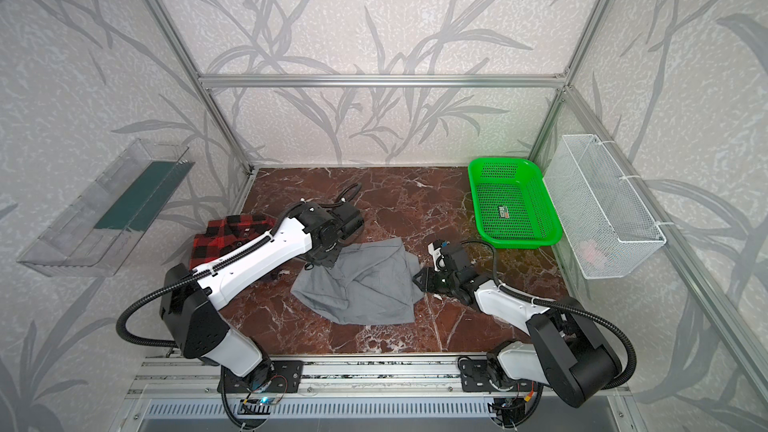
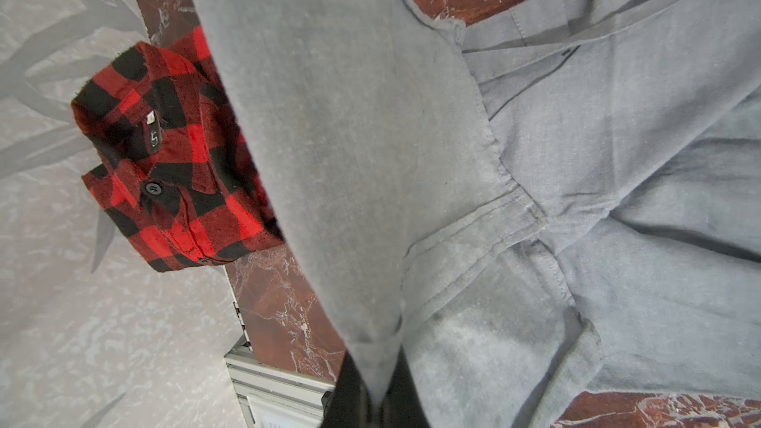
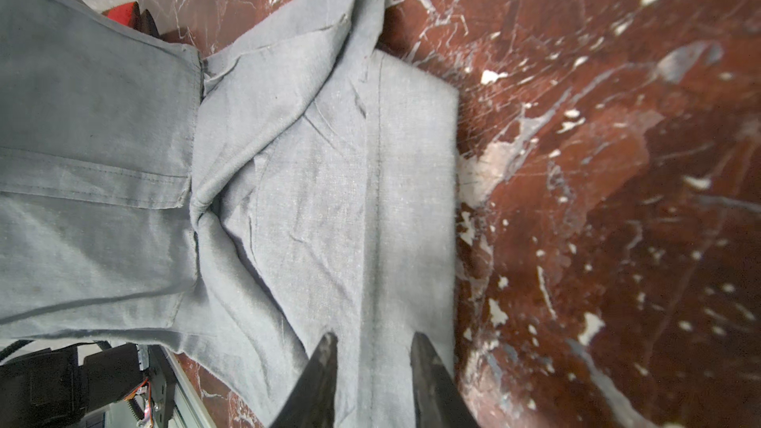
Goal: Fold and stack the long sleeve shirts
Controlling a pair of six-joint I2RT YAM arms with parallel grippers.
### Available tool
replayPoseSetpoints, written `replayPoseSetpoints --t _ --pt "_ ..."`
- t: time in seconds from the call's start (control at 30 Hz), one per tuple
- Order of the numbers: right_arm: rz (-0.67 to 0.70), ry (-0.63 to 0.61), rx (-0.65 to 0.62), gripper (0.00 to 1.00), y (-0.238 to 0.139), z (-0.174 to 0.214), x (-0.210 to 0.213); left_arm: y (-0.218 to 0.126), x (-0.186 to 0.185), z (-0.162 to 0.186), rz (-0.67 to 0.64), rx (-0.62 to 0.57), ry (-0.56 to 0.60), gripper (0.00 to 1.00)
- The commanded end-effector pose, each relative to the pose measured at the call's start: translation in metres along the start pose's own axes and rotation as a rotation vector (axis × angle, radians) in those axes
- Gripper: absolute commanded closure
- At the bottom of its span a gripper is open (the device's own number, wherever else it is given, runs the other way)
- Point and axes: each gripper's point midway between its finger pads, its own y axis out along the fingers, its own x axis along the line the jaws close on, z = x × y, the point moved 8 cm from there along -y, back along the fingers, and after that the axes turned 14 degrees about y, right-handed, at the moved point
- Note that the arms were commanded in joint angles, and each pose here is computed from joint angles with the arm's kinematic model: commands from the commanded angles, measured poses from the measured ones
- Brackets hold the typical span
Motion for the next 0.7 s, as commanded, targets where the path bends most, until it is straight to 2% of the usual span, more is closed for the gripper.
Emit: replayPoseSetpoints --t 0.0,0.4,0.67 --pt "-0.032 0.03 -0.021 0.68 -0.004 -0.003 0.001 -0.008 -0.002 0.001 -0.09 0.044 0.053 1.0" --pt "-0.049 0.089 0.009 0.68 -0.003 0.0 -0.003 -0.024 -0.042 -0.03 -0.223 0.068 0.124 1.0" --pt "-0.053 0.086 -0.008 0.68 -0.01 0.001 -0.004 -0.019 -0.078 -0.046 -0.282 0.13 0.174 1.0"
